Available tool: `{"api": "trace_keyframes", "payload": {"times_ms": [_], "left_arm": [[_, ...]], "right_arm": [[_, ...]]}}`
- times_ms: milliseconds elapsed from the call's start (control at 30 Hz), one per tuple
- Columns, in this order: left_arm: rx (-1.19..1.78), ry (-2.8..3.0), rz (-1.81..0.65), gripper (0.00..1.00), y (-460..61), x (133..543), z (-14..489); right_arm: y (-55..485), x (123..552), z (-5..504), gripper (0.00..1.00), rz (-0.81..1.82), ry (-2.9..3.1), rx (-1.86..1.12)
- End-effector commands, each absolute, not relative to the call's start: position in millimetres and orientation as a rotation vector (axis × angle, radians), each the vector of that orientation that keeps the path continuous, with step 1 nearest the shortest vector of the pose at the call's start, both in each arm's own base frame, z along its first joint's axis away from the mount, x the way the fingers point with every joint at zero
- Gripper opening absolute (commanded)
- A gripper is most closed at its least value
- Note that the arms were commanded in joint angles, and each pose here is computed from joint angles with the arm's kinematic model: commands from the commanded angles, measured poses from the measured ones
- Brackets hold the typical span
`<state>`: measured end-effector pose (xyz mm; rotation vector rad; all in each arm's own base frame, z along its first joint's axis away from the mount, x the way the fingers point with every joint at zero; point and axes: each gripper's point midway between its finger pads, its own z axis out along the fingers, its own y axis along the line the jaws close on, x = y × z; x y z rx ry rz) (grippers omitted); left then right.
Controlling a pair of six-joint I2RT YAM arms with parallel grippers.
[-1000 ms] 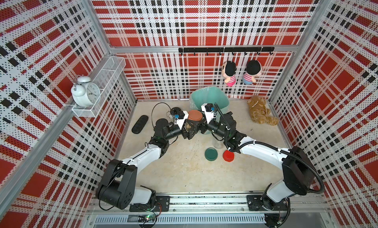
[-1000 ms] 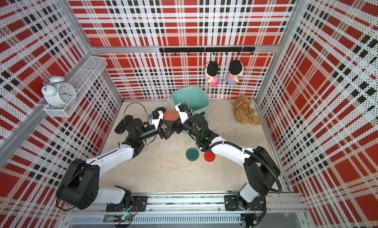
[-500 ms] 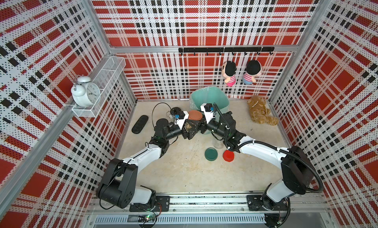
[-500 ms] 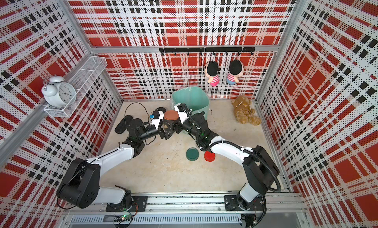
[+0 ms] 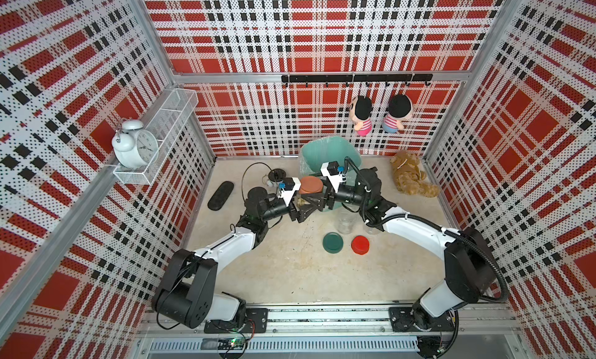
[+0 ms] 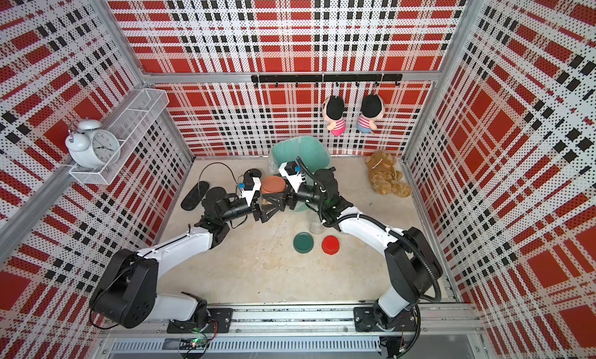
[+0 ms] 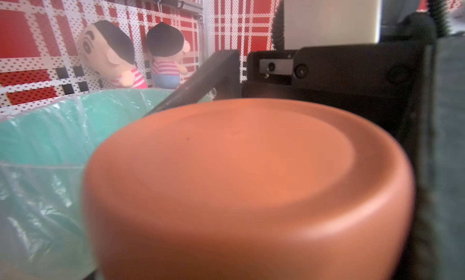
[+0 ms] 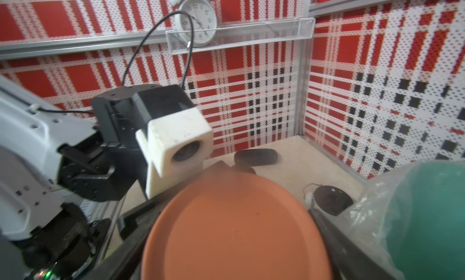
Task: Empty moldy peanuts from jars
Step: Unscrew the lid from the jar.
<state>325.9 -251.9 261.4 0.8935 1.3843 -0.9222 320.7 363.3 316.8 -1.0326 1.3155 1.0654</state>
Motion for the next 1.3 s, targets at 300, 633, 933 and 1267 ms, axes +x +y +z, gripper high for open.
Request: {"api": "trace_keyframes", "payload": {"times_ms": [300, 633, 933, 1267], "left_arm": [[0.873, 1.279, -0.917, 0.00, -246, 328, 298], [0.861, 1.277, -0.903, 0.00, -245, 331, 301], [0.843, 1.283, -0.887, 0.00, -244, 336, 302], [0.843, 1.281, -0.874, 0.00, -244, 339, 301]], "right_arm": [[317, 291, 349, 0.57, 1.345, 0.884, -1.359], [311, 288, 362, 1.00, 1.519, 0.940, -1.315], [313, 302, 380, 1.00, 1.545, 1.012, -1.180], [330, 355, 362, 1.00, 1.016, 1.364, -0.990]]}}
